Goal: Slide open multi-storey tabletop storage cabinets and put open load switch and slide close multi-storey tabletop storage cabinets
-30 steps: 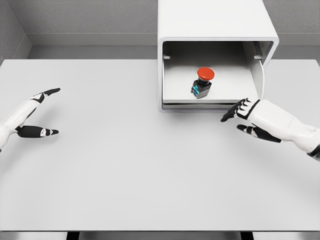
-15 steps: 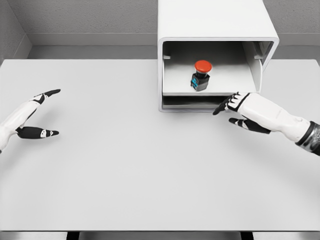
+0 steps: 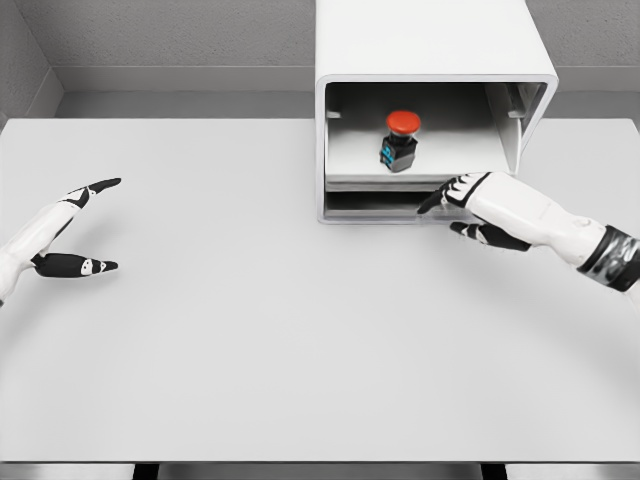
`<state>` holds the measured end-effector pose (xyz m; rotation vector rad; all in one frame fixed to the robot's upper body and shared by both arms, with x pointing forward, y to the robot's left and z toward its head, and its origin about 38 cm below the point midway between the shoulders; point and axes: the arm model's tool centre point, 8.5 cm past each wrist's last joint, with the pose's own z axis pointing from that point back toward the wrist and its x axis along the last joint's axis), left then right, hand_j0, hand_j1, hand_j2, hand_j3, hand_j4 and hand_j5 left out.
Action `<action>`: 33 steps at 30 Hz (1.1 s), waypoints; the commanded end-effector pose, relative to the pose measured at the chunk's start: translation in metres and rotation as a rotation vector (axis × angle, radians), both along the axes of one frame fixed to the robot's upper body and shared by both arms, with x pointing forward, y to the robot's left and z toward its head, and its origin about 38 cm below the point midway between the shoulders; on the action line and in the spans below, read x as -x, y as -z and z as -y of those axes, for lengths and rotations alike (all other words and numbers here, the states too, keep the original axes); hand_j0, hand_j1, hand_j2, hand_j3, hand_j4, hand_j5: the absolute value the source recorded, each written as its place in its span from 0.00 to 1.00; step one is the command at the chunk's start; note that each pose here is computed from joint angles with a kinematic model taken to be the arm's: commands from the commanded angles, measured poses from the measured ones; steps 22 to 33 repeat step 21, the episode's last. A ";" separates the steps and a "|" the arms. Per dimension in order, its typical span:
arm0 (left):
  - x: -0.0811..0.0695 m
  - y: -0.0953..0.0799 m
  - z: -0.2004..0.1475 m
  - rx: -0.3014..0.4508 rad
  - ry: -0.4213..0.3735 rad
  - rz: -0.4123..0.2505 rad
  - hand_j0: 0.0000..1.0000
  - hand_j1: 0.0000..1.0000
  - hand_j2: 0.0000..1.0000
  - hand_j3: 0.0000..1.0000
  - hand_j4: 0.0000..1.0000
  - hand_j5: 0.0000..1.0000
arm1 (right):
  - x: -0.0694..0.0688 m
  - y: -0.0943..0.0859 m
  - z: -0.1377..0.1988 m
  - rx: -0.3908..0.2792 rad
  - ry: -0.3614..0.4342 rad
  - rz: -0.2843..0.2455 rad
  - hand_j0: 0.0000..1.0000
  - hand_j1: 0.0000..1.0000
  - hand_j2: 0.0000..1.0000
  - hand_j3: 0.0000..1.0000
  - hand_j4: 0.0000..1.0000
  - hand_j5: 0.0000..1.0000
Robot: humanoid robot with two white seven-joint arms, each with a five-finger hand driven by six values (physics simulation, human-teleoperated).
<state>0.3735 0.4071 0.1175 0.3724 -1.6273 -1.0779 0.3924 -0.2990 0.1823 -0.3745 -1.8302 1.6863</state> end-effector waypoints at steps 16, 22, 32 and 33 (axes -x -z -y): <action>0.001 0.002 -0.001 0.007 -0.002 -0.005 1.00 1.00 1.00 1.00 1.00 1.00 | 0.012 -0.007 0.070 0.085 0.135 -0.013 0.68 0.68 0.68 0.68 0.68 0.68; 0.001 0.003 0.001 0.006 0.000 -0.009 1.00 1.00 1.00 1.00 1.00 1.00 | 0.015 -0.011 0.069 0.074 0.131 0.004 0.68 0.68 0.68 0.68 0.68 0.68; 0.001 0.003 0.001 0.006 0.000 -0.009 1.00 1.00 1.00 1.00 1.00 1.00 | 0.015 -0.011 0.069 0.074 0.131 0.004 0.68 0.68 0.68 0.68 0.68 0.68; 0.001 0.003 0.001 0.006 0.000 -0.009 1.00 1.00 1.00 1.00 1.00 1.00 | 0.015 -0.011 0.069 0.074 0.131 0.004 0.68 0.68 0.68 0.68 0.68 0.68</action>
